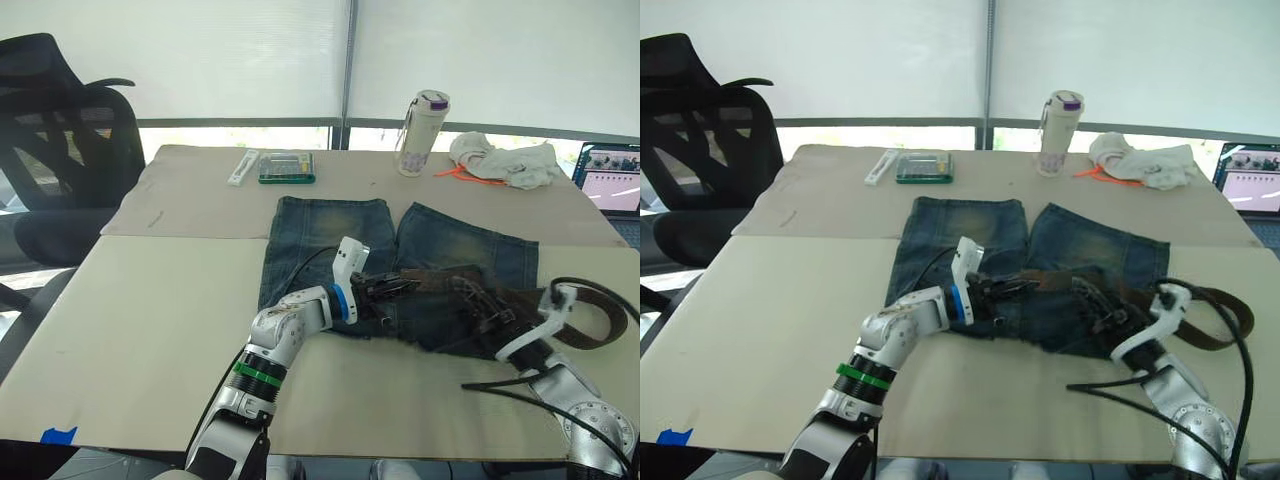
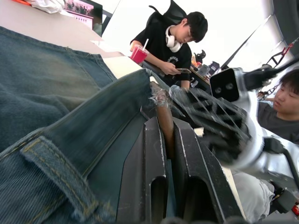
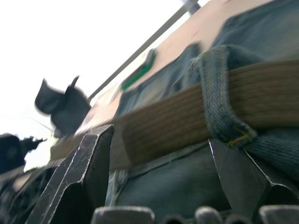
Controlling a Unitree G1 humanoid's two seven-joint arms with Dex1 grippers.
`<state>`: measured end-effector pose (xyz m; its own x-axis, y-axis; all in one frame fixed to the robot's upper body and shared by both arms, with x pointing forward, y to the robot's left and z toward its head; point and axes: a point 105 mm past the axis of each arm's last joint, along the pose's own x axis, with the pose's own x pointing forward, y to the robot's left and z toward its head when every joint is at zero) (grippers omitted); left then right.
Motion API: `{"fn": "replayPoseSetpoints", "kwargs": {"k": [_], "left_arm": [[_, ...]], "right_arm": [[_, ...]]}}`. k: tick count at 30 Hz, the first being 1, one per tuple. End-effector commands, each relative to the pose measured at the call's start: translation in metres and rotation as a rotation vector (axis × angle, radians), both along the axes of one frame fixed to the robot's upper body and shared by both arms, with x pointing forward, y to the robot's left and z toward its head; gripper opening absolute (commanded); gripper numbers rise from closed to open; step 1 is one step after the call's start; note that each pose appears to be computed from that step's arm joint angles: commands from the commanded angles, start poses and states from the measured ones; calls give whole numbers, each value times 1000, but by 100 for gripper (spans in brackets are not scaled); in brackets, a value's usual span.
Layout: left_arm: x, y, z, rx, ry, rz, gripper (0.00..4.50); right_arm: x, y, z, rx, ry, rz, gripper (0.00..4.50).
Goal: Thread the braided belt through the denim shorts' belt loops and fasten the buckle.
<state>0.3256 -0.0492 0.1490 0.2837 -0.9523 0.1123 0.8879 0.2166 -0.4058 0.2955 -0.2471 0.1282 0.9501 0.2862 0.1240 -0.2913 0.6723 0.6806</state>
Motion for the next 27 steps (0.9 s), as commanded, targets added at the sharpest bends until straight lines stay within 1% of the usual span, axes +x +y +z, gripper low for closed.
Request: {"fn": "replayPoseSetpoints", "kwargs": {"k": [1, 3, 5, 9, 11, 14, 20, 22, 24, 27], "left_arm": [[-2, 1, 11, -26, -40, 4, 0], [-2, 3, 11, -30, -36, 13, 0], [-1, 4, 12, -43, -26, 25, 0], [0, 8, 18, -90, 7, 38, 0], [0, 10, 21, -103, 15, 40, 0], [0, 12, 21, -96, 14, 42, 0], [-2, 14, 21, -89, 16, 38, 0], [-2, 14, 20, -84, 15, 39, 0], [-2, 14, 20, -82, 15, 40, 0], [-2, 14, 20, -80, 11, 41, 0]], "right_arm": [[-3, -16, 12, 30, -49, -66, 352], [-5, -11, 9, 32, -36, -44, 352], [-9, 0, 12, 67, -51, 14, 352], [-18, 34, 17, 104, -69, 167, 352], [-16, 47, 17, 114, -68, 189, 352], [-12, 57, 20, 134, -90, 201, 352], [-3, 67, 31, 176, -138, 211, 352], [-1, 67, 33, 184, -149, 211, 301], [-1, 67, 34, 184, -152, 213, 239], [-2, 66, 34, 182, -153, 216, 132]]}}
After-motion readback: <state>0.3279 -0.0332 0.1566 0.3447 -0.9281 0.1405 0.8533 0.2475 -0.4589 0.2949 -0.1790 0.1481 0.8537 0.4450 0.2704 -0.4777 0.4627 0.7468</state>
